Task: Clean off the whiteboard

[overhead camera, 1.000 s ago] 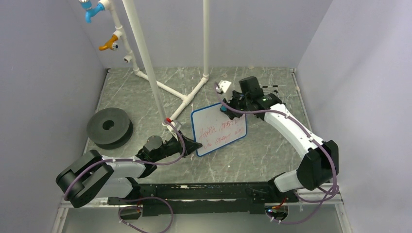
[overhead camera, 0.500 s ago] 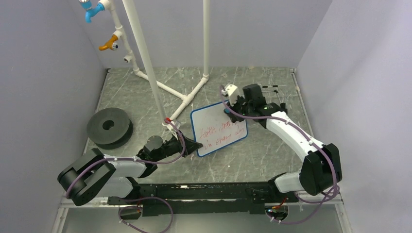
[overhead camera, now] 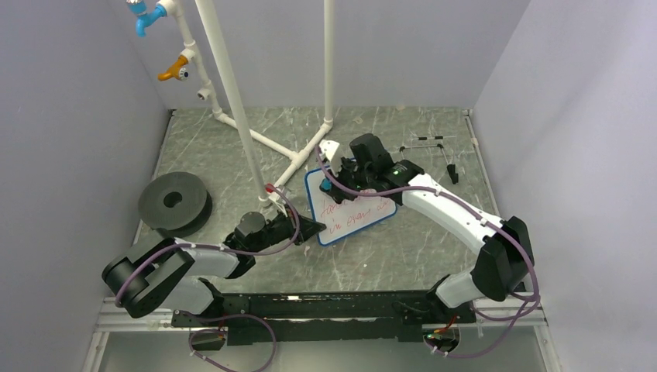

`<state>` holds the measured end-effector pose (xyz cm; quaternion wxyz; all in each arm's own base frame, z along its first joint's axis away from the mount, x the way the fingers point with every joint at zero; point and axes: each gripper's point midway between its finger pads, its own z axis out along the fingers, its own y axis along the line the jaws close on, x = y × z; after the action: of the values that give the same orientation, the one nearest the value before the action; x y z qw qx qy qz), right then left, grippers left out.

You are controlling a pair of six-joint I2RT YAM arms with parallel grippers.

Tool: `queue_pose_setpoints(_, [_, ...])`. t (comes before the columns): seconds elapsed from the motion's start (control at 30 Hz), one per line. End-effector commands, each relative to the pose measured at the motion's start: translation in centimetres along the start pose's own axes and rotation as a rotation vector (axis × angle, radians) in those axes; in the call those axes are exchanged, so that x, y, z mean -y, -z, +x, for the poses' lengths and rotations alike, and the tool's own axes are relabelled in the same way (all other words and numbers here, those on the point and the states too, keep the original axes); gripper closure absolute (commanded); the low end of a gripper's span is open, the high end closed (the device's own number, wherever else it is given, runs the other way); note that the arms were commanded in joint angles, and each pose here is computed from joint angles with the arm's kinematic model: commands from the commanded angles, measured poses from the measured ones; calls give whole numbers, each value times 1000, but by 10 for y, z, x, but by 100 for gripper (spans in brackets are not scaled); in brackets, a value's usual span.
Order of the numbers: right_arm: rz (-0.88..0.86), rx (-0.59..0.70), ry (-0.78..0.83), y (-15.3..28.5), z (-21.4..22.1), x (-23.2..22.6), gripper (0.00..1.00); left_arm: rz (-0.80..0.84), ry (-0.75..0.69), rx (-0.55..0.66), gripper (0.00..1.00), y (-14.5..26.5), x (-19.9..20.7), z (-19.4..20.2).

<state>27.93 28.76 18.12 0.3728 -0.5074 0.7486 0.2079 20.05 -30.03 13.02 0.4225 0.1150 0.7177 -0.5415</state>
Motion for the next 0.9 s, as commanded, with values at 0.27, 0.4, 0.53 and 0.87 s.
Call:
queue_pose_setpoints(0.27, [352, 40, -219, 45, 68, 117, 100, 251, -122, 75, 100, -2, 62, -33])
queue_pose_setpoints(0.4, [335, -15, -208, 49, 97, 113, 100, 237, -117, 86, 100, 4, 54, -33])
queue_pose_setpoints(0.53, [371, -50, -196, 54, 118, 112, 100, 230, -112, 92, 100, 10, 48, -33])
queue_pose_setpoints(0.87, [501, -23, -279, 79, 123, 158, 100, 260, -114, 51, 100, 12, 50, -25])
